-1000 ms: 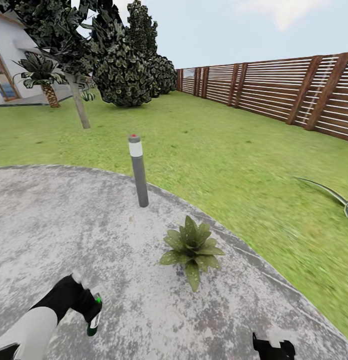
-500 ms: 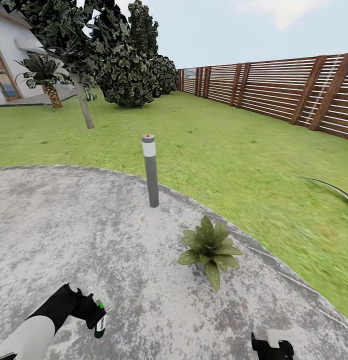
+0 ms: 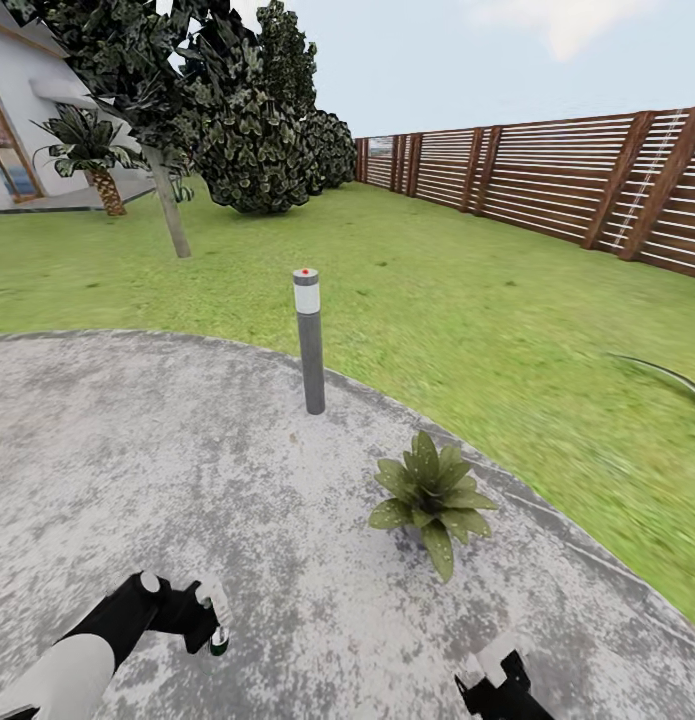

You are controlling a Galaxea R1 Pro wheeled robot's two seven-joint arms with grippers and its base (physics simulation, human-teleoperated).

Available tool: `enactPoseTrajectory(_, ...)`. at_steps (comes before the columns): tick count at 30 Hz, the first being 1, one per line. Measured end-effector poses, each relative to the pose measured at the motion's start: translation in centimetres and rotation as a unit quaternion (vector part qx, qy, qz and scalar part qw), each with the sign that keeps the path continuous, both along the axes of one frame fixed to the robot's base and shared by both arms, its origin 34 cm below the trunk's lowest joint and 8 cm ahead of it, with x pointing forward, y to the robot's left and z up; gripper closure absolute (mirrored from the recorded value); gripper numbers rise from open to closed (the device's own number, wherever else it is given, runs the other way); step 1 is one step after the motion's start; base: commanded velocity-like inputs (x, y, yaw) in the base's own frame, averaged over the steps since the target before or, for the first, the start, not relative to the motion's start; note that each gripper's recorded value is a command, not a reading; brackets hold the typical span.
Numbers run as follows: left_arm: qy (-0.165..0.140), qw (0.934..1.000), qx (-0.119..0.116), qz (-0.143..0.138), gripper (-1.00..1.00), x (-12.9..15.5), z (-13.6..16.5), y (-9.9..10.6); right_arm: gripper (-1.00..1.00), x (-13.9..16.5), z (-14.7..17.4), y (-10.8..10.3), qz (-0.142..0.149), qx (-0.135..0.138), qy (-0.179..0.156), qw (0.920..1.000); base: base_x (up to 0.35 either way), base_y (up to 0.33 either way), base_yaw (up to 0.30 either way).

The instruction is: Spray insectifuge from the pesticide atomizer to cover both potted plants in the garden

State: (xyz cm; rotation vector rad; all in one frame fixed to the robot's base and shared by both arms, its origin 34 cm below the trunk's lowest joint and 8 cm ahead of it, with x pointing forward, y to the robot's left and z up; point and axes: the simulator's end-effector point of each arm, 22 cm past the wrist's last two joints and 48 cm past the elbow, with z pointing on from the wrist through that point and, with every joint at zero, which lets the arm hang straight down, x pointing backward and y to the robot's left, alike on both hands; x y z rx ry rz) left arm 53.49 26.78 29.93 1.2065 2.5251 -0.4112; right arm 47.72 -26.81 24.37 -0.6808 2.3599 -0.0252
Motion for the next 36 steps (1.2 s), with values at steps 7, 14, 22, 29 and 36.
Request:
enactPoseTrajectory(7,0.060,0.9875,-0.036,-0.141,1.00,-4.5,0.0,-6.9,-1.00,2.5,4.2,8.7,0.186,0.119,0.031,0.9748,0.000,0.000,0.000)
enactPoseTrajectory(14,0.060,0.9794,-0.022,-0.191,1.00,-3.8,0.9,-8.7,-1.00,4.4,6.2,11.8,0.227,0.139,0.017,0.9638,0.000,0.000,0.000)
enactPoseTrajectory(22,0.017,0.9811,-0.010,-0.193,1.00,0.5,2.9,-8.9,-1.00,6.9,7.9,14.0,0.231,0.148,-0.008,0.9616,0.000,0.000,0.000)
enactPoseTrajectory(29,0.001,0.9805,-0.015,-0.196,1.00,1.1,3.1,-10.9,-1.00,7.7,9.0,16.0,0.233,0.158,-0.023,0.9592,0.000,0.000,0.000)
enactPoseTrajectory(36,-0.020,0.9797,-0.019,-0.199,1.00,2.0,3.4,-13.1,-1.00,8.3,11.3,21.0,0.292,0.157,-0.046,0.9423,0.000,0.000,0.000)
